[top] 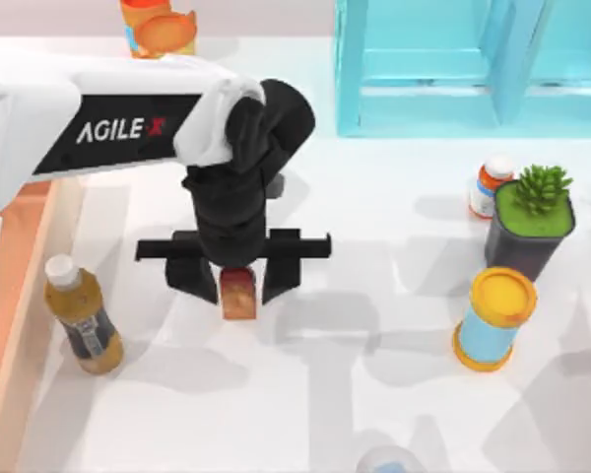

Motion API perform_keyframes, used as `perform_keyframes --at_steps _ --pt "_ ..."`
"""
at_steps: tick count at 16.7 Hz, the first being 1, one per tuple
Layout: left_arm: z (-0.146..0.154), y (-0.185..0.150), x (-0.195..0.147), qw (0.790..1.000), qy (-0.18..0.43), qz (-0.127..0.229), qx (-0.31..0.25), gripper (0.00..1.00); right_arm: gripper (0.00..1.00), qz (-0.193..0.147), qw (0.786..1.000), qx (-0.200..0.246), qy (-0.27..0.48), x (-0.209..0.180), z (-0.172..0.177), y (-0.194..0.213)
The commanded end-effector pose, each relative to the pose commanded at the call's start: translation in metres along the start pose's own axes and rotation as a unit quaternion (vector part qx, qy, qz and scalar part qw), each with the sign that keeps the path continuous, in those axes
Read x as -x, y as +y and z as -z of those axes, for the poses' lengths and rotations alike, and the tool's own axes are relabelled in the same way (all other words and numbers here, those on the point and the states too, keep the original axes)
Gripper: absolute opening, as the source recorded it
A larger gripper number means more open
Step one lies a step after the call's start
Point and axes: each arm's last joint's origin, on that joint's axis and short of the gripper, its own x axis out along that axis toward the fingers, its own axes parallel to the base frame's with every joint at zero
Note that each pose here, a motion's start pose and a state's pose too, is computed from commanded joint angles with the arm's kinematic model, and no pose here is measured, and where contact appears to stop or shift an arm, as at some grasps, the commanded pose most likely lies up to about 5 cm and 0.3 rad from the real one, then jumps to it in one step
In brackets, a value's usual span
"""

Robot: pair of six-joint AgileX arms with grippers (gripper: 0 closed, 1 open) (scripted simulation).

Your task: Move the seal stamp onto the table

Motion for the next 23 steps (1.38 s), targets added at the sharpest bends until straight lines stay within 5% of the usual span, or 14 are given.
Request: perform_keyframes --at_steps 4,15,23 --pt "0.0 0.0 0.0 1.0 0.0 0.0 0.0 1.0 1.0 0.0 1.0 0.0 0.0 0.0 0.0 0.0" --pt "-0.002 -0.003 0.005 1.0 0.004 -0.002 0.001 1.0 1.0 0.0 1.0 0.0 0.0 0.0 0.0 0.0" --pt "-0.01 -0.008 0.072 1.0 0.003 -0.002 0.0 1.0 1.0 0.0 1.0 0.0 0.0 0.0 0.0 0.0"
